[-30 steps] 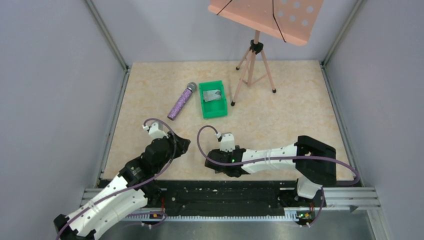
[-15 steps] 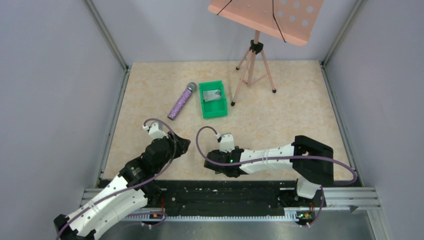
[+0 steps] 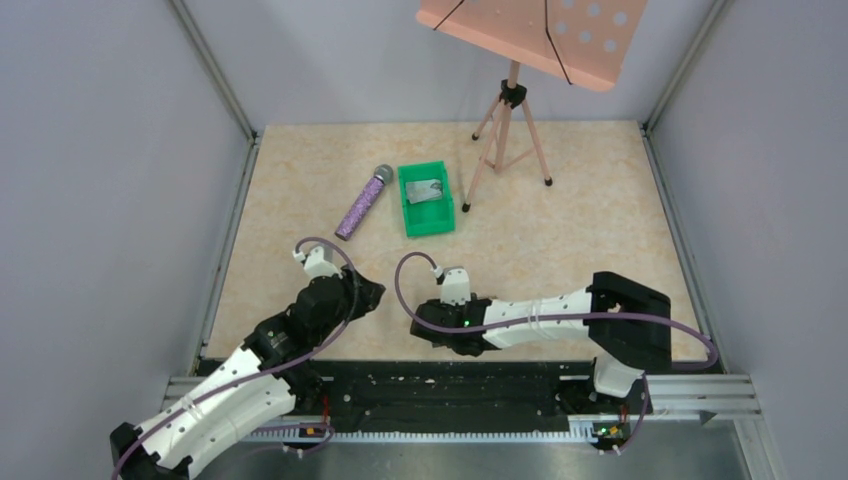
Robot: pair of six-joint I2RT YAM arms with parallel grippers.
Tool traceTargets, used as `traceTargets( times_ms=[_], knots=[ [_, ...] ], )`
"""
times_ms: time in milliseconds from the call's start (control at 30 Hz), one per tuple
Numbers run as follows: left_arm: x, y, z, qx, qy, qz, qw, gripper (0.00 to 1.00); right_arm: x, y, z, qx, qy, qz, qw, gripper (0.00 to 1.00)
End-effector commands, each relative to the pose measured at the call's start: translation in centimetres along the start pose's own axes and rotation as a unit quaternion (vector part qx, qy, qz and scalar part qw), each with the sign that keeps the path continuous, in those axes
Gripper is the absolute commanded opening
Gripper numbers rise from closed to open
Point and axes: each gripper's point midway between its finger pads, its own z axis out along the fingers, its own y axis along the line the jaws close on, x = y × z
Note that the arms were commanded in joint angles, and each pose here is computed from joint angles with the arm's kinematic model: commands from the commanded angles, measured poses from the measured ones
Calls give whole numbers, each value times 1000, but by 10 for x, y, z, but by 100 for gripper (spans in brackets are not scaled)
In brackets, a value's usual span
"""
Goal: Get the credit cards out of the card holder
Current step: Remove the credit card from the card holder.
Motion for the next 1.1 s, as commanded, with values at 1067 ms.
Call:
traceTargets(
  times_ms=[1067],
  knots=[
    [1,-25,11,30,17,-6,999,45,-23,4,-26,-53,-28,36,998,65]
  ],
)
